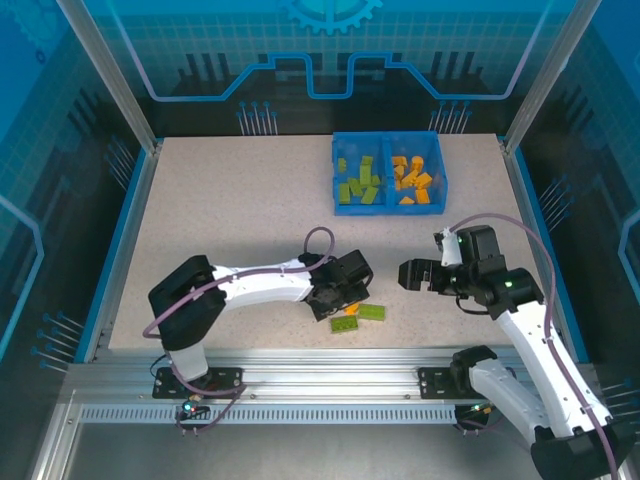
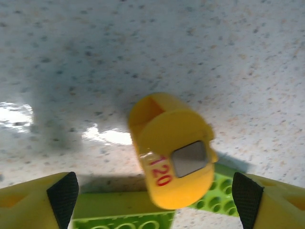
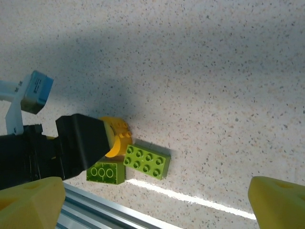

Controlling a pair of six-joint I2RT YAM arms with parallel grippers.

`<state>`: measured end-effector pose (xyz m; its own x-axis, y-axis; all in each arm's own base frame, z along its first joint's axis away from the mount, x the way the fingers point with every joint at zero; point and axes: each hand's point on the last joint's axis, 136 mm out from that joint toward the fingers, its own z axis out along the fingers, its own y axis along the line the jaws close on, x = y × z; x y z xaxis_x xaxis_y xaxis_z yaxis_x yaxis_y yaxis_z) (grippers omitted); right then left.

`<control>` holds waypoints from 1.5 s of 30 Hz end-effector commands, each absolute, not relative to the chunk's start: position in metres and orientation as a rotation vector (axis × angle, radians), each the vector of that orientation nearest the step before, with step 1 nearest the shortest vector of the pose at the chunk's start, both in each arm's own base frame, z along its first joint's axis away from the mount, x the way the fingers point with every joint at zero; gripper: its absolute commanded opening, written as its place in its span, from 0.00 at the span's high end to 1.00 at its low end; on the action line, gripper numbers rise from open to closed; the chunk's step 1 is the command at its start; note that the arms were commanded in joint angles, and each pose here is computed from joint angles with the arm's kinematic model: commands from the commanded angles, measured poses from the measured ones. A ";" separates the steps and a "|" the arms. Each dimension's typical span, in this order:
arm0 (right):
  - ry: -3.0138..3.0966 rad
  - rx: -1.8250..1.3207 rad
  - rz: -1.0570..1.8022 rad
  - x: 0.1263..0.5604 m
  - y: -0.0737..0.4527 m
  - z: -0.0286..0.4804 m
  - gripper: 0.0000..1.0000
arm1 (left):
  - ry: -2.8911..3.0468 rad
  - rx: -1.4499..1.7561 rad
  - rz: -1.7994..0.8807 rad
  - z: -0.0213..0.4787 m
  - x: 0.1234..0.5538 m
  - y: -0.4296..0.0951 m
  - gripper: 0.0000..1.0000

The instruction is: Sort the legos into containers by color

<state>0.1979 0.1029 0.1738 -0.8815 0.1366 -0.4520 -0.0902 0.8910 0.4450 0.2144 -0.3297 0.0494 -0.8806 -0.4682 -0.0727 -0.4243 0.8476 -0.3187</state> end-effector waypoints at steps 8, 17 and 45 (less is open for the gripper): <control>2.586 0.061 0.741 0.185 0.113 0.174 0.00 | 2.926 -0.775 -0.249 0.021 0.213 -0.327 0.32; 2.604 0.062 0.801 0.172 0.118 0.177 0.00 | 2.901 -0.741 -0.212 0.017 0.215 -0.319 0.60; 2.326 0.329 0.715 0.169 0.083 0.223 0.00 | 1.959 0.342 -0.626 0.224 0.526 -0.493 0.66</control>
<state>0.1743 0.0806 0.2255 -0.7345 0.4005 -0.5477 0.0399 0.8313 0.5544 0.5121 -0.4869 0.2181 -0.5098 -0.0784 -0.8567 0.3993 0.8605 -0.3164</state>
